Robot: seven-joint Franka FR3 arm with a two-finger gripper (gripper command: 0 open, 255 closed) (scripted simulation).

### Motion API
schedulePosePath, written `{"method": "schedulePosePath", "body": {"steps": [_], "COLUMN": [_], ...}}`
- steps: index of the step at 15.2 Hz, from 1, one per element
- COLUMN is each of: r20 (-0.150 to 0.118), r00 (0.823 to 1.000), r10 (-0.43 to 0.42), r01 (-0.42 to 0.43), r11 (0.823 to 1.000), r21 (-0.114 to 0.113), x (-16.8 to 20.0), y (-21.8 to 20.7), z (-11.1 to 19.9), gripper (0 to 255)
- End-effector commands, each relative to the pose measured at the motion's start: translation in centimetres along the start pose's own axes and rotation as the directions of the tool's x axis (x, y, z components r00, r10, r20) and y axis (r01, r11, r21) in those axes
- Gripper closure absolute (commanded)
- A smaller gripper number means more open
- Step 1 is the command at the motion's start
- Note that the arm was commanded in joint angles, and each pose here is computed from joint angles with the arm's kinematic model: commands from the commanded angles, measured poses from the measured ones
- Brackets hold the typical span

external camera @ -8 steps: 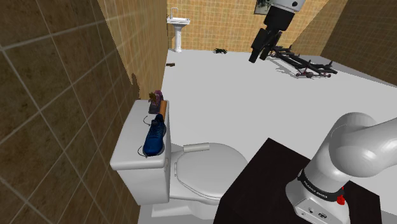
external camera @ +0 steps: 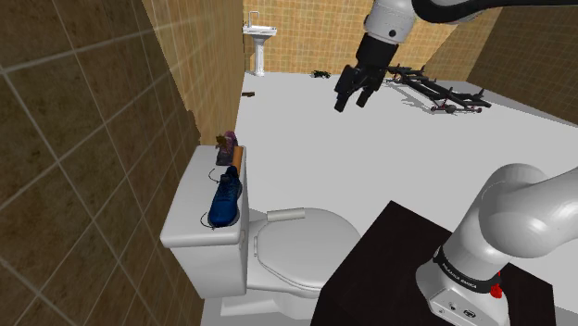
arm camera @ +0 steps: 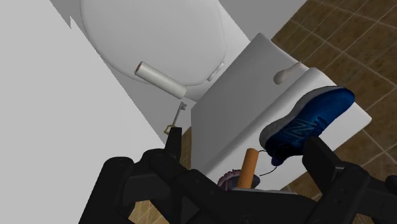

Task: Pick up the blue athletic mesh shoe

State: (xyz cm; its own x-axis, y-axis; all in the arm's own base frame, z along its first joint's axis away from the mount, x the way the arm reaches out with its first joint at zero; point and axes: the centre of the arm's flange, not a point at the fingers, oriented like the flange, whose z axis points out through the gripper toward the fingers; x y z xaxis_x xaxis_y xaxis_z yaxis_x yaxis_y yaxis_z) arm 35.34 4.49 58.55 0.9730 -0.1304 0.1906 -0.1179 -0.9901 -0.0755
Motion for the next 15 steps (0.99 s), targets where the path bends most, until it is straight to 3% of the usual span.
{"method": "schedulePosePath", "body": {"steps": [1, 8, 15], "r20": [-0.006, -0.024, -0.045], "r00": [0.999, 0.983, 0.949], "r10": [0.042, 0.18, 0.313], "r01": [-0.043, -0.18, -0.315], "r11": [0.999, 0.983, 0.948], "r21": [-0.006, -0.027, -0.046], "x": [0.3, 2.3, 5.2], "y": [-1.8, -8.1, -13.8], "z": [2.2, 9.0, 15.9], "gripper": [0, 0, 0]}}
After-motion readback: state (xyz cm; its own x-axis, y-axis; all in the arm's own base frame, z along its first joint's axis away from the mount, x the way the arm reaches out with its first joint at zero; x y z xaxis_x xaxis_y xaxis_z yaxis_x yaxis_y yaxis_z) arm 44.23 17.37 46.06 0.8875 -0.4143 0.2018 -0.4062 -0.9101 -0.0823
